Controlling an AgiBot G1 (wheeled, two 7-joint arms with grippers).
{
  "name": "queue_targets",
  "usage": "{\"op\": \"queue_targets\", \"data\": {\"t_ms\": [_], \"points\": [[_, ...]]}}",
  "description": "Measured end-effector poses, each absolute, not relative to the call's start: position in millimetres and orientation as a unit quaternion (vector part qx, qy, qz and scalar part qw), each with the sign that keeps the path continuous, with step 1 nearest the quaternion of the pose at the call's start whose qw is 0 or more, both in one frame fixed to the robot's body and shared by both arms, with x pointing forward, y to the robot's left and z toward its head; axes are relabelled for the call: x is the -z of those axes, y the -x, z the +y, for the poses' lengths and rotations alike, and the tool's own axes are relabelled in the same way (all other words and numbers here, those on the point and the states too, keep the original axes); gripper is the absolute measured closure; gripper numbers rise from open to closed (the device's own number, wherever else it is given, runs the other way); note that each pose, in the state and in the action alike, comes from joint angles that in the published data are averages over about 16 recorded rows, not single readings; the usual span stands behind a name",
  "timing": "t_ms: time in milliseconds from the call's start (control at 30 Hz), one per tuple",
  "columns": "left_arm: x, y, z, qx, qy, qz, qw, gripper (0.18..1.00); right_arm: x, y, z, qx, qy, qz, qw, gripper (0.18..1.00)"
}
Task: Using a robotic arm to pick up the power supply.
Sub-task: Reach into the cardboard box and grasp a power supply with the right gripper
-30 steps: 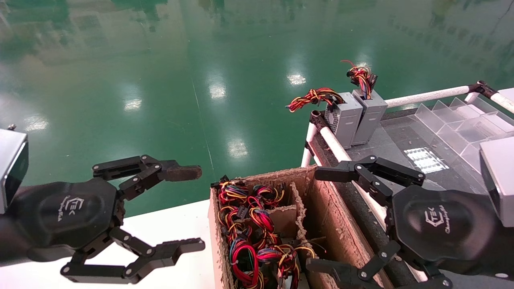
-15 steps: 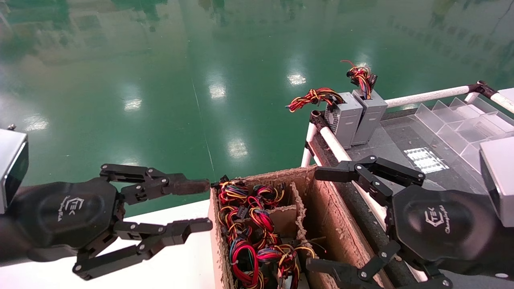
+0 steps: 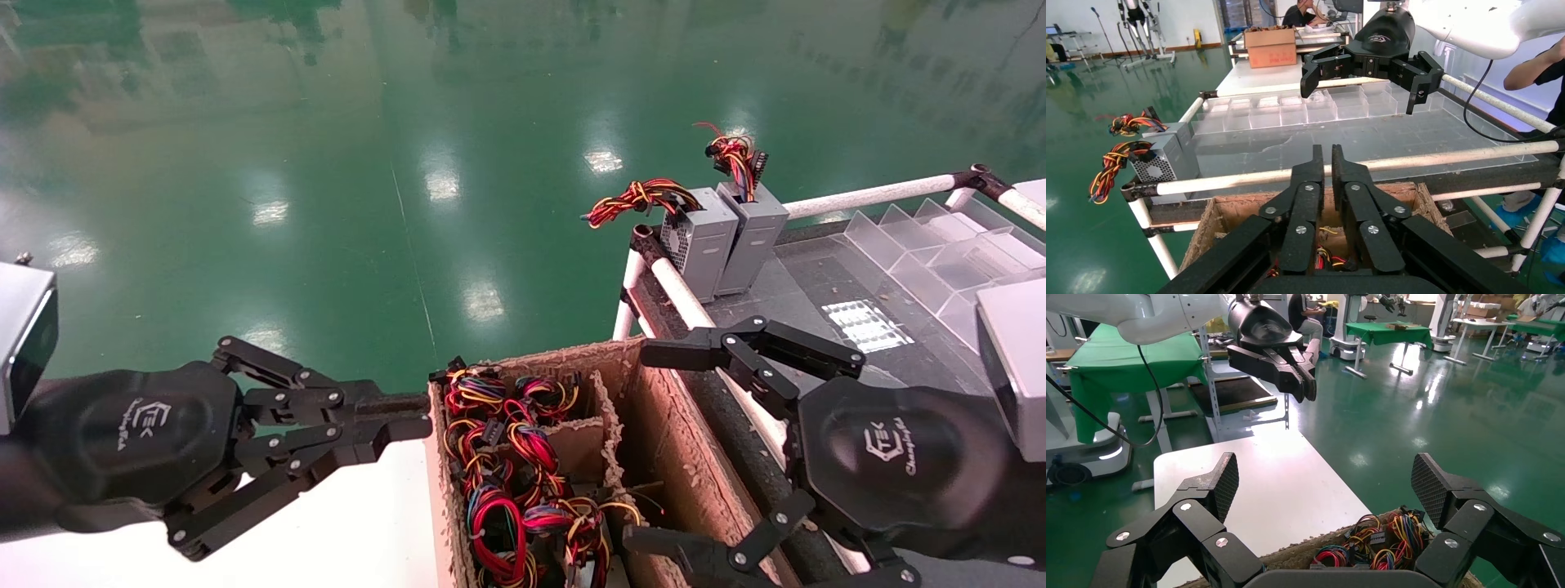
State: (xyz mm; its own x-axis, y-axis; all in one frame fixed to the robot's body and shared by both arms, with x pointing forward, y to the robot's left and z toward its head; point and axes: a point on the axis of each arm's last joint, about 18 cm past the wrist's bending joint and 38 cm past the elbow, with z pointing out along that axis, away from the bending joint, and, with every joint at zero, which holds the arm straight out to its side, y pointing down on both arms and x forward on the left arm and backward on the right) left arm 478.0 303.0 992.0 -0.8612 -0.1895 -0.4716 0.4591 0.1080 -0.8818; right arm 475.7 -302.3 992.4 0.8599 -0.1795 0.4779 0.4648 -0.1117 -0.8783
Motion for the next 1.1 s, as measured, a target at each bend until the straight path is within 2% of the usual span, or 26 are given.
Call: {"op": "queue_targets", "data": {"t_ms": [300,567,767,1100], "points": [[-992,-478,303,0.661,-0.096,0.703,0.245,0.976,-992,-476,-302,0.245,0.704,-0.101,0.659,0.178],[-992,-478,303,0.661,-0.096,0.703,0.245,0.977,-992,-476,-302,0.245,0.704,-0.101,0.659,0.178],[-992,-478,303,0.661,-0.096,0.703,0.245,0.940,-990,-479,-303,0.247,0.707,-0.094,0.656,0.178],[-992,-478,303,0.661,-0.096,0.703,0.245,0.789,-975,-491,-304,0.249,0.733,-0.075,0.629,0.178]]}}
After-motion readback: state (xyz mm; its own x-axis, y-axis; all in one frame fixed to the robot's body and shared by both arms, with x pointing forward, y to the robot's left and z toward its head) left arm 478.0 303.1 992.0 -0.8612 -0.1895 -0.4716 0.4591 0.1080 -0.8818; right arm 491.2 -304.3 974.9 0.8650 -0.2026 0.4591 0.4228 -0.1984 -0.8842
